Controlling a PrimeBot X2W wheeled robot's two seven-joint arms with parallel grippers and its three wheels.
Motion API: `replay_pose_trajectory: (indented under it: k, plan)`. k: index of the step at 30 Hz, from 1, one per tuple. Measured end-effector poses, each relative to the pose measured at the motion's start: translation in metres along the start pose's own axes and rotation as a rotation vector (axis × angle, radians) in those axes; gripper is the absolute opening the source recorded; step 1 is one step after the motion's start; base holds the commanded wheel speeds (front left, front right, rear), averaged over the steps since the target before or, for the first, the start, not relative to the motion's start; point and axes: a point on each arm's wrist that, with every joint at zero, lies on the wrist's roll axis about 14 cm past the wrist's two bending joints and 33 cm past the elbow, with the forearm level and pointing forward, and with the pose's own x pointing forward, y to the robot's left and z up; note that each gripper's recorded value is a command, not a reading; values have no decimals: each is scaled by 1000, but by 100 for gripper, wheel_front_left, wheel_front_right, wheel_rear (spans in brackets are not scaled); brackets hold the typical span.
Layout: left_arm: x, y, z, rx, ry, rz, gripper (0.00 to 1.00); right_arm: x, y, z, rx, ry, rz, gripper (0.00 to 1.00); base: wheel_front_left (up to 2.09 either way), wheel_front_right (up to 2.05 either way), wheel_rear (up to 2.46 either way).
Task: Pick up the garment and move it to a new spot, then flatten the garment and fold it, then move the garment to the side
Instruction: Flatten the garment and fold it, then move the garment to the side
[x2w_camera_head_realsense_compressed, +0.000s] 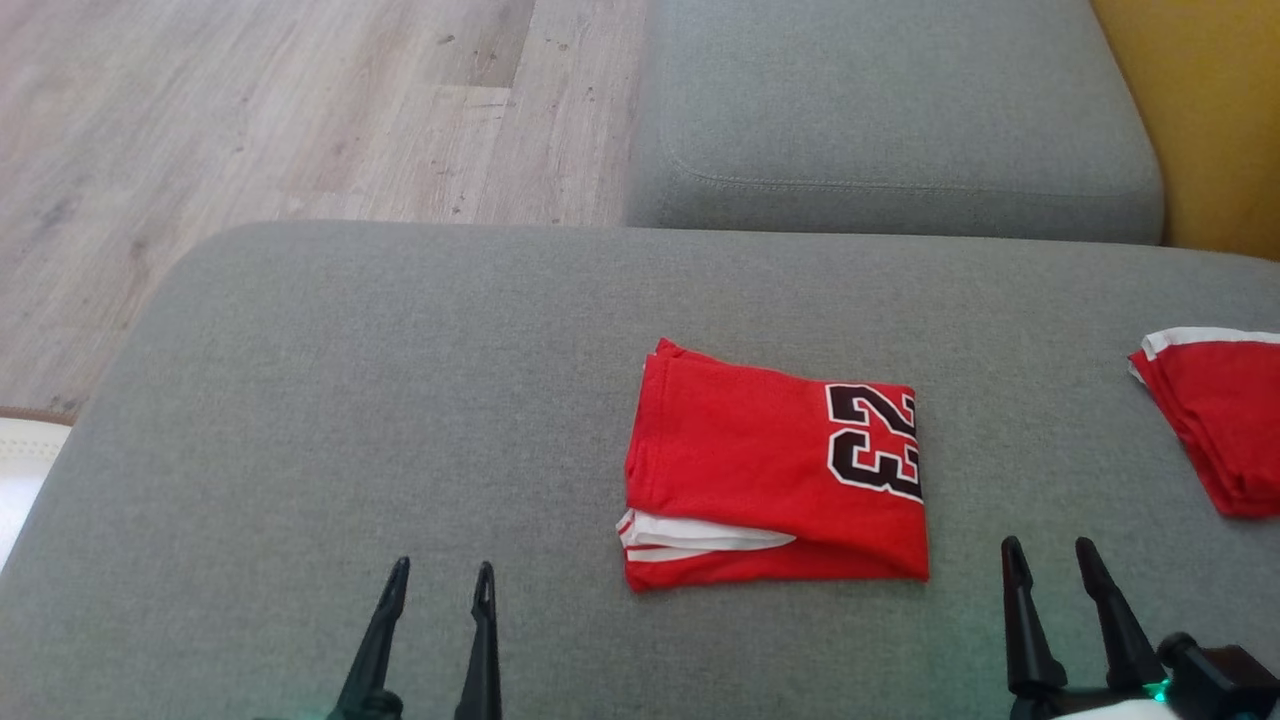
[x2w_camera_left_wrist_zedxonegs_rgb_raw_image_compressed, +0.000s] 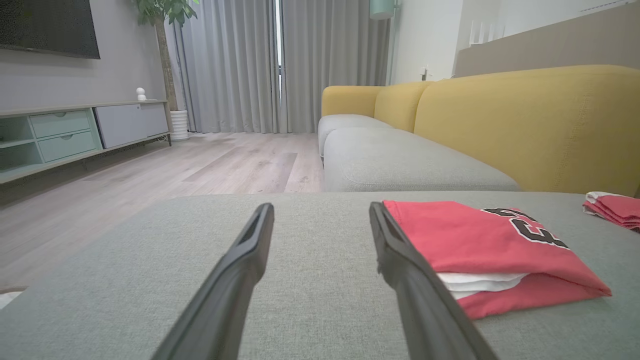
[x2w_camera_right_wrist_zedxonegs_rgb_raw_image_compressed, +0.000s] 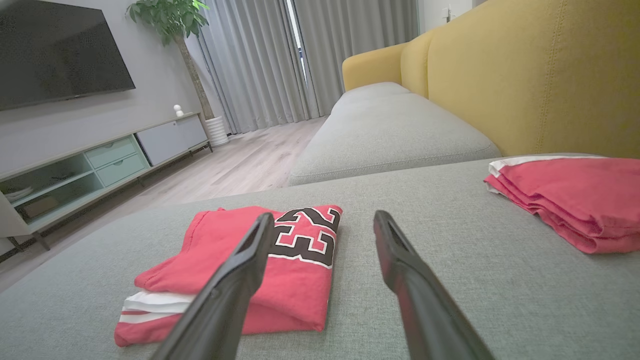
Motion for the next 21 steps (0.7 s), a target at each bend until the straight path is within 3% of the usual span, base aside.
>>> replay_pose_trajectory:
  k: [21]
  plan:
    - [-1,-5,-4,3,12,-21,100,-3,3,-1,-13,2,7,100,0,0,0]
